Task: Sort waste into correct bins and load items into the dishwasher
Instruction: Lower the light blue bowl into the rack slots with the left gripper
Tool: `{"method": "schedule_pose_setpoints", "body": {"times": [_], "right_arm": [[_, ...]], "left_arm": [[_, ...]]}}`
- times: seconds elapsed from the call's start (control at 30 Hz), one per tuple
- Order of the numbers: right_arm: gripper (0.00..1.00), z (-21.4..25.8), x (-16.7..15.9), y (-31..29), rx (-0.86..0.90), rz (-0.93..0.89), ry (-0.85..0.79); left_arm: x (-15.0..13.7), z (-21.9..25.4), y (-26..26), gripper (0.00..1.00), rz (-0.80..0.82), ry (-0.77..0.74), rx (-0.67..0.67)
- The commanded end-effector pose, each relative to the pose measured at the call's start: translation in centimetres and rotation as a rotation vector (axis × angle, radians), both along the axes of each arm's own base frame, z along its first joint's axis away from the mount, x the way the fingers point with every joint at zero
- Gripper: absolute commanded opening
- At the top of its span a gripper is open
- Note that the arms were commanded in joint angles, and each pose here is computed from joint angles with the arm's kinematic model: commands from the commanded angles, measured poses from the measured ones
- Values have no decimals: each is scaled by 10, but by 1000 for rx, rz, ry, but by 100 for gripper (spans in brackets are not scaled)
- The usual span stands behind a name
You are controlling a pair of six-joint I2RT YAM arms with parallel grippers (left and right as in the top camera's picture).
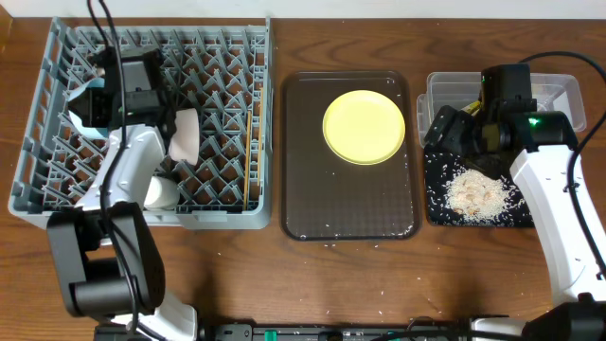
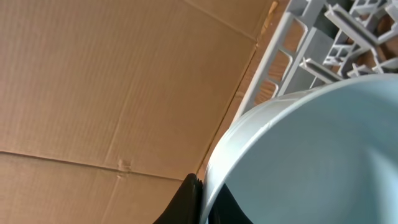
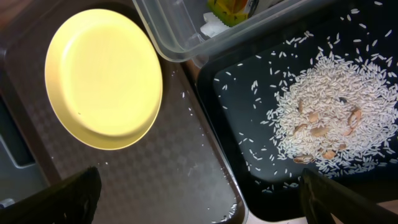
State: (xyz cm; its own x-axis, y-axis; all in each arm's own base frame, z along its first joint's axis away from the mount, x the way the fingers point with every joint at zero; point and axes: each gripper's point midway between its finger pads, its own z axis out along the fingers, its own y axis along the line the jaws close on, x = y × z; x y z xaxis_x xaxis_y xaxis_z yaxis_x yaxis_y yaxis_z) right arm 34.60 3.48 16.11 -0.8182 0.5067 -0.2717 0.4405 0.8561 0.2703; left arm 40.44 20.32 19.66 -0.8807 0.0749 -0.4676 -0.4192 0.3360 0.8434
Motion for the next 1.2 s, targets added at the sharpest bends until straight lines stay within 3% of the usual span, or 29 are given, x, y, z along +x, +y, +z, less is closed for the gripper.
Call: {"method": "schedule_pose_setpoints", "body": {"times": [0.0, 0.33, 0.8, 0.93, 0.97, 1.17], "right_arm": [[99, 6, -1, -3, 4, -13, -16], [99, 6, -1, -3, 4, -13, -16], [99, 6, -1, -3, 4, -13, -16], [99, 6, -1, -3, 4, -13, -16], [99, 6, -1, -3, 4, -13, -16], [99, 6, -1, -3, 4, -13, -16]], "left_arm": [[-6, -18, 4, 8, 53, 77, 41], [-10, -27, 6, 8, 88, 120, 72], [3, -29, -25, 10, 10, 139, 76], [1, -31, -25, 17, 11, 156, 74], [1, -30, -26, 31, 11, 155, 75], [6, -26, -36, 53, -15, 121, 69]]}}
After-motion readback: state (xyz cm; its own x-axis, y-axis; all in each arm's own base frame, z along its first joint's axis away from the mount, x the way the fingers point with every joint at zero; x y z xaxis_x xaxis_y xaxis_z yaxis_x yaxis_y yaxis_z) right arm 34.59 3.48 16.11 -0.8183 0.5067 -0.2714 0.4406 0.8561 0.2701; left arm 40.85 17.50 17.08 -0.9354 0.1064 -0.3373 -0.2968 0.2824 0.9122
